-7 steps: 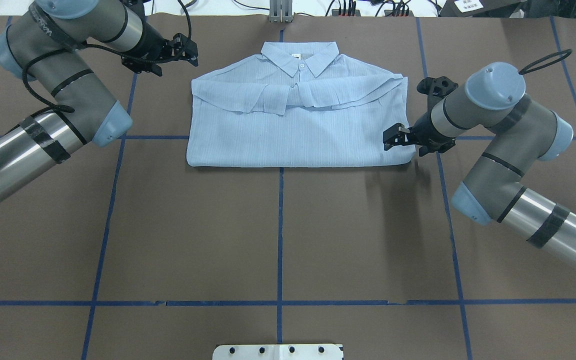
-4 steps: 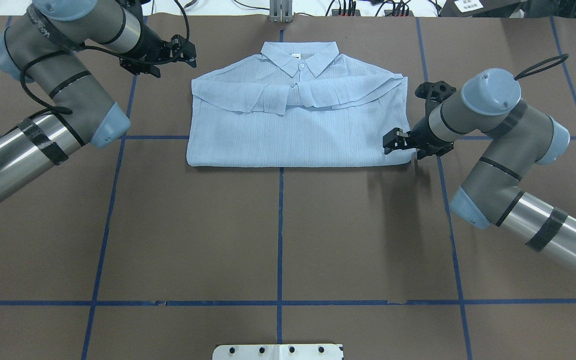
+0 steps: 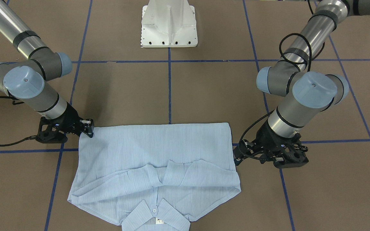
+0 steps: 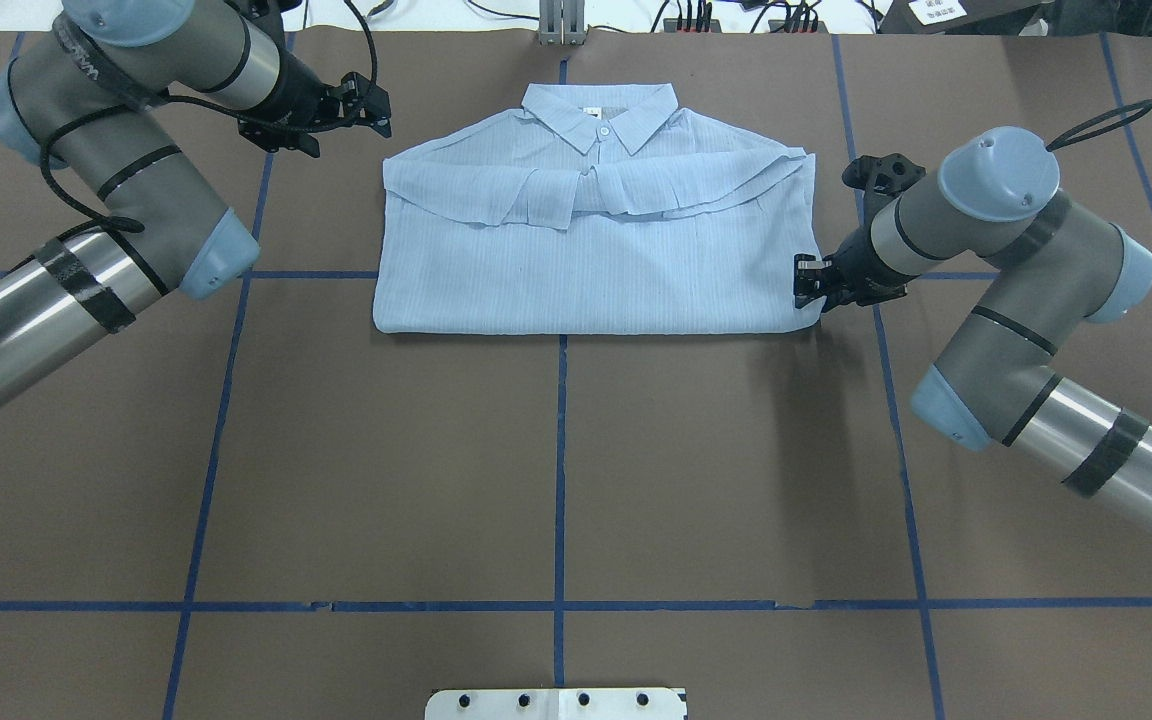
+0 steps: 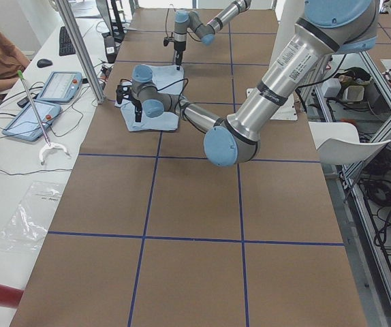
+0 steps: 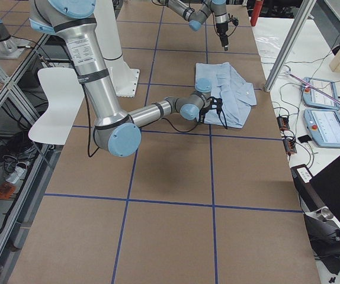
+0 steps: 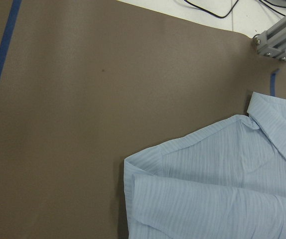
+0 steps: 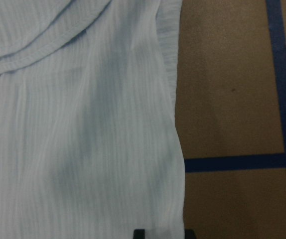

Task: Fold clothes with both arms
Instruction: 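Grasp the shirt side with the right gripper and drag it toward the robot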

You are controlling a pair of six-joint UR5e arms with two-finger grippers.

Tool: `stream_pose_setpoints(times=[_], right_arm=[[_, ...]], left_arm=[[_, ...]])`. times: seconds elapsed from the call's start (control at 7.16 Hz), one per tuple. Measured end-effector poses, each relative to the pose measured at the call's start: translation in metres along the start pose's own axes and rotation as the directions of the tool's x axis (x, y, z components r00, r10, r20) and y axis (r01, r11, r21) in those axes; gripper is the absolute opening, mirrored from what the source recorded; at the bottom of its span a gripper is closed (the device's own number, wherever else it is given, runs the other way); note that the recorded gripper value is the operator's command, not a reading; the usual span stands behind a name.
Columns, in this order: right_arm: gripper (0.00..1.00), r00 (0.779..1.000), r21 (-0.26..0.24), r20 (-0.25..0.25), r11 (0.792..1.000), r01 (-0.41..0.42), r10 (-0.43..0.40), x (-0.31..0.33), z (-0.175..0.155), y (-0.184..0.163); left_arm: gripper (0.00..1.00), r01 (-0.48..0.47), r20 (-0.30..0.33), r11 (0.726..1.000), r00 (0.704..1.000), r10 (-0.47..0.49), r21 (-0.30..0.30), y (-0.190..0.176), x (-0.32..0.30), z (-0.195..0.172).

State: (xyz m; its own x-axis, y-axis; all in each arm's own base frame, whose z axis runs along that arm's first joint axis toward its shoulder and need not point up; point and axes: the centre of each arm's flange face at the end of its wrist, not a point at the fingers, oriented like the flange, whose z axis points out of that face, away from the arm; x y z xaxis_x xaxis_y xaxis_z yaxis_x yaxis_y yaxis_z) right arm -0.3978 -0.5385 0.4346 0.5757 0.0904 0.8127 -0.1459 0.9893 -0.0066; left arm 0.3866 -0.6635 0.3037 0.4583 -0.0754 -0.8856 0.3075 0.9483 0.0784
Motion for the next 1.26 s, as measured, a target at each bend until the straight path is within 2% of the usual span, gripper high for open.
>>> stream_pose_setpoints(times=[0.28,0.56,0.98,1.26], right_arm=[[0.0,1.0,-0.003,0.003,1.0,0.0,0.0,0.006,-0.004,0.004],[0.0,1.0,-0.016,0.03,1.0,0.011,-0.01,0.031,-0.033,0.041],[0.0,0.996,-0.103,0.053,0.992,0.071,-0.065,0.069,-0.081,0.148],[0.0,0.986,-0.213,0.08,0.963,0.162,-0.149,0.065,-0.098,0.229]], left_arm=[[1.0,0.004,0.001,1.0,1.0,-0.004,-0.003,0.002,0.0,0.003],[1.0,0.009,0.006,1.0,1.0,-0.009,-0.004,0.004,-0.005,0.003],[1.0,0.018,-0.006,1.0,1.0,-0.018,0.004,0.011,-0.009,-0.008],[1.0,0.055,-0.026,0.998,0.998,-0.055,0.011,0.016,-0.005,-0.019]])
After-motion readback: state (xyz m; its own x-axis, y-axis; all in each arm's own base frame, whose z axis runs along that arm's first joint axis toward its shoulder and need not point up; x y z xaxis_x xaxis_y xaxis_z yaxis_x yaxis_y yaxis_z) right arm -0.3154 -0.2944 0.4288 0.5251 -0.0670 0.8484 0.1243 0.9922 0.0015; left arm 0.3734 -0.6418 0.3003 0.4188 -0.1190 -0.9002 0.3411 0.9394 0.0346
